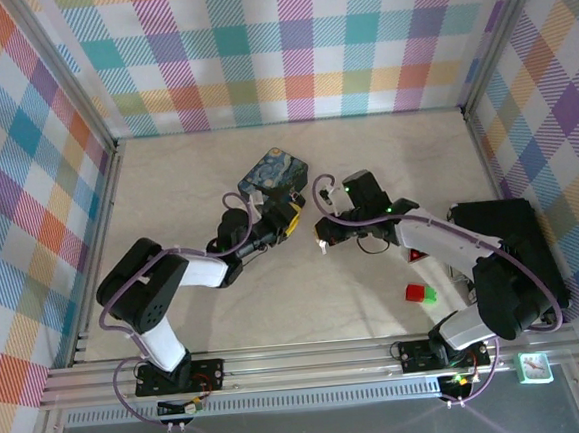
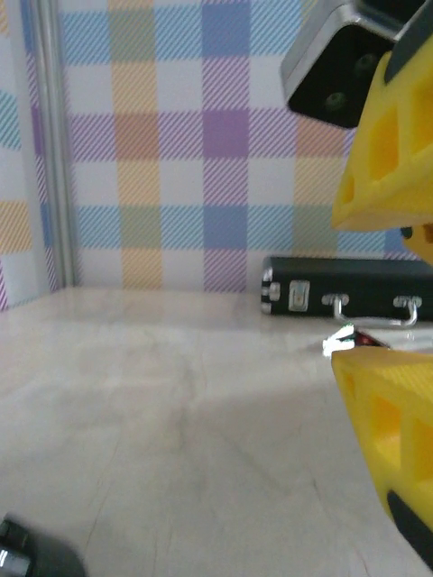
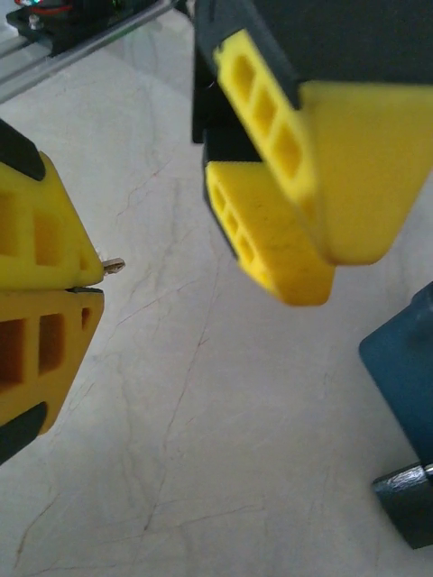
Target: Unlock the padlock with the key
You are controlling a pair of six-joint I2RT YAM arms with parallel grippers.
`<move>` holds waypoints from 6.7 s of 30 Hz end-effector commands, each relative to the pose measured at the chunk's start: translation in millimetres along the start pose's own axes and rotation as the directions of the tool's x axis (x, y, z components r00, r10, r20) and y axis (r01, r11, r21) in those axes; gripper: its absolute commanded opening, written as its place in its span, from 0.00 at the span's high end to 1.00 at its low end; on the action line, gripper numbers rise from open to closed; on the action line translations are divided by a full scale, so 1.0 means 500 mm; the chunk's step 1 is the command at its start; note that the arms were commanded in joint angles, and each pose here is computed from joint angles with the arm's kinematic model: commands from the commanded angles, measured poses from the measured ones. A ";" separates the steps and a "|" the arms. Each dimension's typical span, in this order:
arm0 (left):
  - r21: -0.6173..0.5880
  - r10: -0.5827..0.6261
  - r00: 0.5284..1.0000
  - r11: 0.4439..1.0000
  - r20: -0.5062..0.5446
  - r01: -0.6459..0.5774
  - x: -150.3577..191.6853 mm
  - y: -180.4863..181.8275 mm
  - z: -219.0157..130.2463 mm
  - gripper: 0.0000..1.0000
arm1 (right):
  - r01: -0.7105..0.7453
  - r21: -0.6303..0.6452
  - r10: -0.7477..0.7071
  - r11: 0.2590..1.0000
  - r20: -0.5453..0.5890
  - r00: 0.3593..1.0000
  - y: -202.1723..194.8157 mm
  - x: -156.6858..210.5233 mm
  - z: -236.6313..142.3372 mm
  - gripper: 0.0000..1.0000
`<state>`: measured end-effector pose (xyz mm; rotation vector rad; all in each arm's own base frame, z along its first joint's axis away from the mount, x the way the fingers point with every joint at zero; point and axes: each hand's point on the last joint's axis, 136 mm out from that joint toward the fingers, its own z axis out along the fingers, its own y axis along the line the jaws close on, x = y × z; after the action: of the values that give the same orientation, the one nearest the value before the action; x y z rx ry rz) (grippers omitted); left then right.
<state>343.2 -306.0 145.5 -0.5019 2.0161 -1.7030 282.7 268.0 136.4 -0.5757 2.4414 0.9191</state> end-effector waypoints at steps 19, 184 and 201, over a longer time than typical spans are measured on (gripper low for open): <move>0.115 0.015 0.998 0.993 -0.057 -0.008 0.049 -0.038 0.013 0.57 | -0.045 -0.131 0.060 0.990 0.117 0.991 0.015 -0.083 -0.021 1.00; -0.110 -0.313 0.950 0.944 0.007 0.312 0.054 -0.008 0.064 1.00 | -0.156 -0.195 0.153 0.968 -0.027 0.988 0.049 -0.017 -0.027 1.00; -0.088 0.484 0.874 0.870 -0.044 -0.486 0.034 -0.148 0.016 1.00 | -0.101 -0.276 0.143 0.956 0.136 0.980 0.079 -0.058 -0.087 0.50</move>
<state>337.2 -331.6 200.7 -0.2568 2.0917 -1.4313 271.9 268.1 196.7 -0.4339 2.3012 1.2487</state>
